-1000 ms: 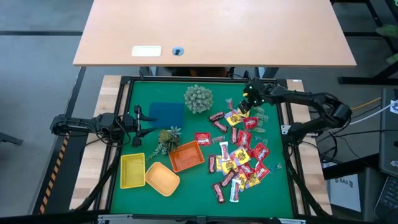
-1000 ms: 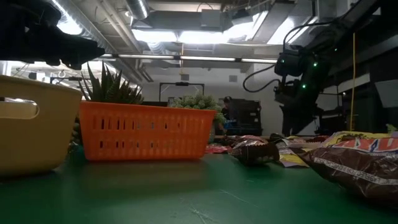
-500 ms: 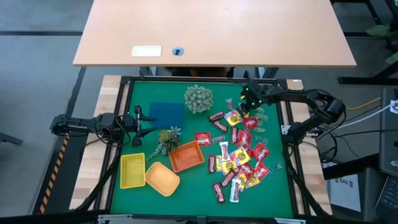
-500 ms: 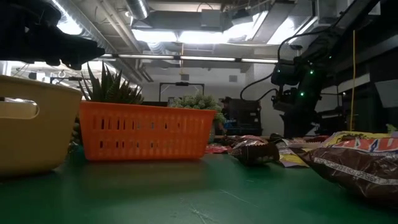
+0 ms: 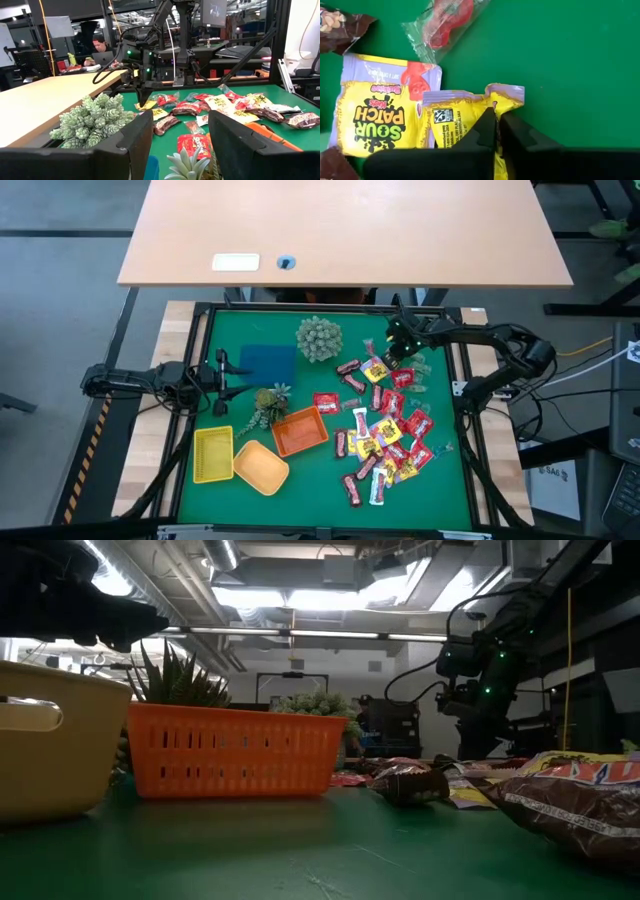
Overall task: Sort candy
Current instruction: Put the yellow candy into the blue bin
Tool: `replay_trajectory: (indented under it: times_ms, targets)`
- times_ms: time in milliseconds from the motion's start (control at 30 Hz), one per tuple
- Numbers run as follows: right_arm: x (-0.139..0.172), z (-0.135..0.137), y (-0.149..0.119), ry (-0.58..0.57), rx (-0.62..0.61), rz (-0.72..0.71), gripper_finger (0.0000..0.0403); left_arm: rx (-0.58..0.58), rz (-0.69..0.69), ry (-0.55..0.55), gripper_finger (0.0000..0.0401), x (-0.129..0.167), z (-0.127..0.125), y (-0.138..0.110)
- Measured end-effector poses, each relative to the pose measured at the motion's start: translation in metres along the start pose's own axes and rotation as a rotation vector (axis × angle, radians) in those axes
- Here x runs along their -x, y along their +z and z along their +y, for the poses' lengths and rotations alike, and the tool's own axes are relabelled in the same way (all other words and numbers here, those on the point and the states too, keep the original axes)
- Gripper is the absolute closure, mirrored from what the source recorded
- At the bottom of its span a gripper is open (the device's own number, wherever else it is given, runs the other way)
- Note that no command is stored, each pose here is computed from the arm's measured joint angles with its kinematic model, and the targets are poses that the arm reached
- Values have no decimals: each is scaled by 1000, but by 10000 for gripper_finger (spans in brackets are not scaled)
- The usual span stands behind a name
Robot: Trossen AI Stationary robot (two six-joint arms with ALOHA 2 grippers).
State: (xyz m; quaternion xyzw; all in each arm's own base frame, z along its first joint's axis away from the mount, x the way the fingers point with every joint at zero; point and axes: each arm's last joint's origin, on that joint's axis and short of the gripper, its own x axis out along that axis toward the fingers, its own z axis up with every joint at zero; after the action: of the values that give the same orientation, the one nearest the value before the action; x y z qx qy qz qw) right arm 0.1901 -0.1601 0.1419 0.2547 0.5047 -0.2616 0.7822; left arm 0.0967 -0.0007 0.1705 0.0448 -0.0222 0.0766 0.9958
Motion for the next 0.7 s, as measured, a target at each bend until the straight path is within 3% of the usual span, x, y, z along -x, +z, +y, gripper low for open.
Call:
replay_trajectory:
  times_ms: [133, 333, 533, 700]
  targets:
    - [12, 2, 3, 19, 2, -7, 398, 0, 0, 0, 222, 0, 0, 0]
    - [47, 9, 31, 44, 11, -73, 398, 0, 0, 1, 222, 0, 0, 0]
    - [83, 19, 67, 174, -13, -195, 400, 0, 0, 1, 222, 0, 0, 0]
    - [106, 47, 89, 256, 57, -333, 400, 0, 0, 2, 222, 0, 0, 0]
